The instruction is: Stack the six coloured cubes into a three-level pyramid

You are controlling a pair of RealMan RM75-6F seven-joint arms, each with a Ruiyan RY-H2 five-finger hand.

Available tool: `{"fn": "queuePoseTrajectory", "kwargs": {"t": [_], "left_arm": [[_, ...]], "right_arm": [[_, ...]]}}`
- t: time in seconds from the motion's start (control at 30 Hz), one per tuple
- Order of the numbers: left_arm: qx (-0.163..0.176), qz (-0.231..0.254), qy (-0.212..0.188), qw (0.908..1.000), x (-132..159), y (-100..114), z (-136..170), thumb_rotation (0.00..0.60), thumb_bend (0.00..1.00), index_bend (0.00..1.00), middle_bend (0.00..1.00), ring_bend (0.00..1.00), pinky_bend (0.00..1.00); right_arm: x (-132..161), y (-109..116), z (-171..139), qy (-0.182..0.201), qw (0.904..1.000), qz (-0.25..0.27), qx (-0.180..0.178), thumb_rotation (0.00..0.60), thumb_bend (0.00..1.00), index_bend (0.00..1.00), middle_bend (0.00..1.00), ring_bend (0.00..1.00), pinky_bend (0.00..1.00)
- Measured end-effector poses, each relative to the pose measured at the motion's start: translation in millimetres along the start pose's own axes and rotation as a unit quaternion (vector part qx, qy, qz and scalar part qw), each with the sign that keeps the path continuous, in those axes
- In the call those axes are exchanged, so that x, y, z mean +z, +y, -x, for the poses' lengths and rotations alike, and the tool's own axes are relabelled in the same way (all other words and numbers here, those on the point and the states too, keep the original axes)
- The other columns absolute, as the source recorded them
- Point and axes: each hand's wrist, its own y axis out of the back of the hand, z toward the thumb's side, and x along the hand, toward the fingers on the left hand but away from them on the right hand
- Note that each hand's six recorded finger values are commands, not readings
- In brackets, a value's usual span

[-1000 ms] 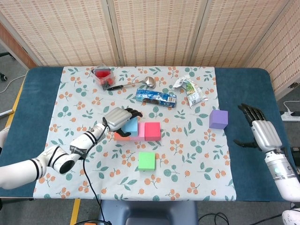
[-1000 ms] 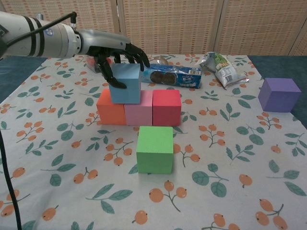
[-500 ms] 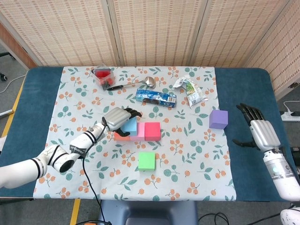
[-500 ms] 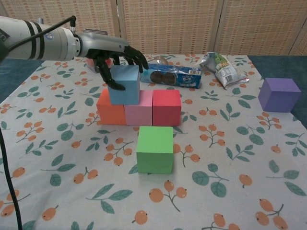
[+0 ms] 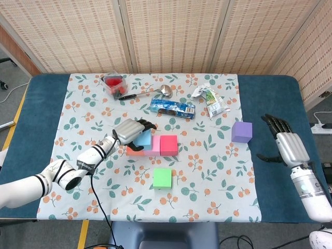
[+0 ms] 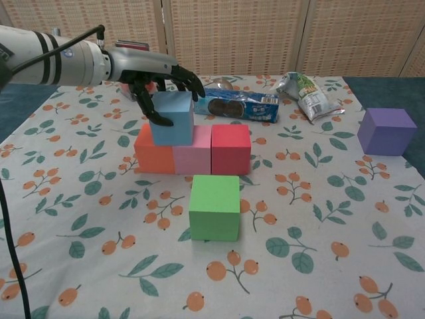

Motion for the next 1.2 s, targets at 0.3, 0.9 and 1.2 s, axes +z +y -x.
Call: {"fn": "queuePoseTrajectory", "kwargs": {"t": [0.3,0.9,1.2], "left_arm": [[-0.004,-0.004,-0.004,1.0000,3,0,0,0.600,0.31,0.10,0.08,0.07,0.34],[-0.001,-0.008,-0.011,0.9999,7,-1,3,0.600,0.31,0.03,0.00,0.00,0.26],[0.023,0.008,-0.014,0.9996,6,9,14,0.600,0.31,0.02,0.00,0.00,0.20]], "right_arm": [[-2,1,-1,-0.002,1.0000,0.002,-0.001,0.600,0.04,0.00,0.01,0.00,0.00],[-4,1,-2,-0.002,1.0000,0.005,-0.002,0.600,0.04,0.00,0.01,0.00,0.00],[-4,3,-4,0.000,1.0000,0.006,-0.004,0.600,0.04,0.00,0.01,0.00,0.00]]}}
